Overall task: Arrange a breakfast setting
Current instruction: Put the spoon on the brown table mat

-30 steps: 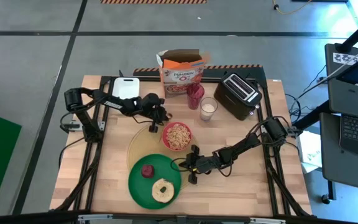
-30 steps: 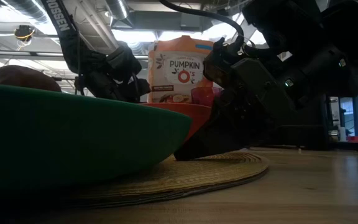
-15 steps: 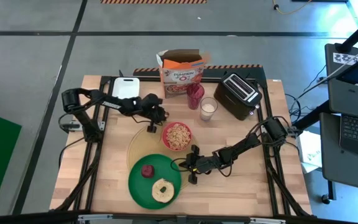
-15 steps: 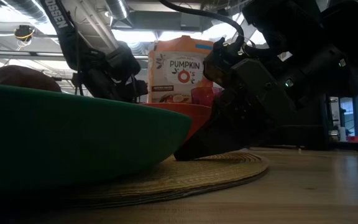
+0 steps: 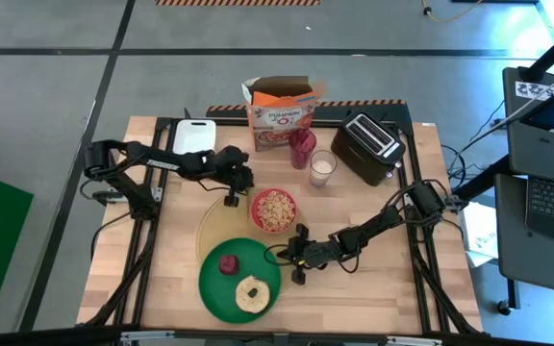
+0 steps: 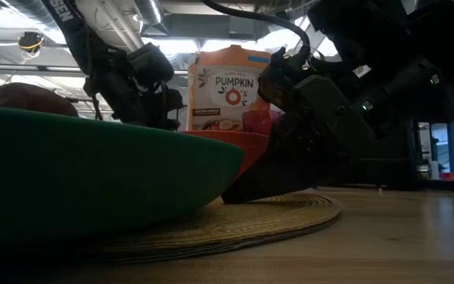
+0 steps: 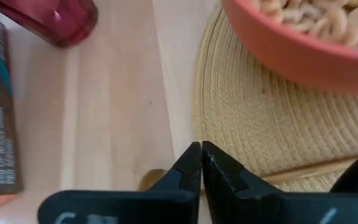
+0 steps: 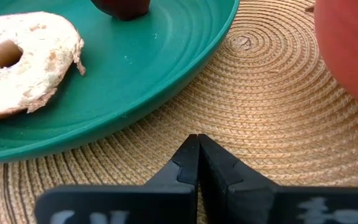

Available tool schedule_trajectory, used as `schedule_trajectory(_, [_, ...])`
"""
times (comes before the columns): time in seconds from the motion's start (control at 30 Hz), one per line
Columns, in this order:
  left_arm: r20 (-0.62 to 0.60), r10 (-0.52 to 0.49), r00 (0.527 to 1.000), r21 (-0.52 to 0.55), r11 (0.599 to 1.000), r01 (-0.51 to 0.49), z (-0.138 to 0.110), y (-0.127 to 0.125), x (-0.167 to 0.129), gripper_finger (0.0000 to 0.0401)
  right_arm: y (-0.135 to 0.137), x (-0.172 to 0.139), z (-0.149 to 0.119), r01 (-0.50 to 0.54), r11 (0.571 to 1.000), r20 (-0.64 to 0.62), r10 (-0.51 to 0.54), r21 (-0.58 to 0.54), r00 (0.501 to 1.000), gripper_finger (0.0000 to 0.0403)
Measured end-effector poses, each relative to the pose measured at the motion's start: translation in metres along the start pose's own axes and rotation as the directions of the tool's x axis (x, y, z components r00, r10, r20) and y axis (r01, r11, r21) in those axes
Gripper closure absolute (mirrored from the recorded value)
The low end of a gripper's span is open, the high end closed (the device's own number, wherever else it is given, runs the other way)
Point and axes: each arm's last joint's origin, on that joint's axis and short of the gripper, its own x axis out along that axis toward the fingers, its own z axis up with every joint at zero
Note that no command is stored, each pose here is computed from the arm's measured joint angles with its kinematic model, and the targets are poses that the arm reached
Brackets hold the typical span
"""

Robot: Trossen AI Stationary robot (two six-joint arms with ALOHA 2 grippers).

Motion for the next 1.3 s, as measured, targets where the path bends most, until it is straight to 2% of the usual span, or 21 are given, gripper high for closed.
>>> schedule_trajectory(0.13, [0.027,0.032,0.999,0.004,0.999,-0.032,0.005,0.002,-0.007,0.0399,0.0,0.0,0.0,0.002,1.0,0.001,-0.002,-0.001,1.0,0.0397])
schedule_trajectory(0.27, [-0.049,0.132,0.99,-0.018,0.991,-0.133,-0.002,0.01,-0.007,0.04,0.0,0.0,0.0,0.002,1.0,0.001,-0.002,-0.001,1.0,0.0397])
schedule_trajectory(0.53, [-0.118,0.165,0.979,-0.061,0.983,-0.173,-0.02,0.026,0.002,0.04,0.0,0.0,0.0,0.002,1.0,0.001,-0.002,-0.01,1.0,0.0397])
schedule_trajectory(0.73, [-0.177,0.173,0.969,-0.074,0.979,-0.188,-0.031,0.029,0.011,0.0401,0.0,0.0,0.0,0.002,1.0,0.001,-0.002,-0.013,1.0,0.0397])
schedule_trajectory(1.3, [-0.162,0.11,0.981,-0.056,0.991,-0.12,-0.027,0.019,0.017,0.0401,0.0,0.0,0.0,0.002,1.0,0.002,-0.002,-0.016,1.0,0.0397])
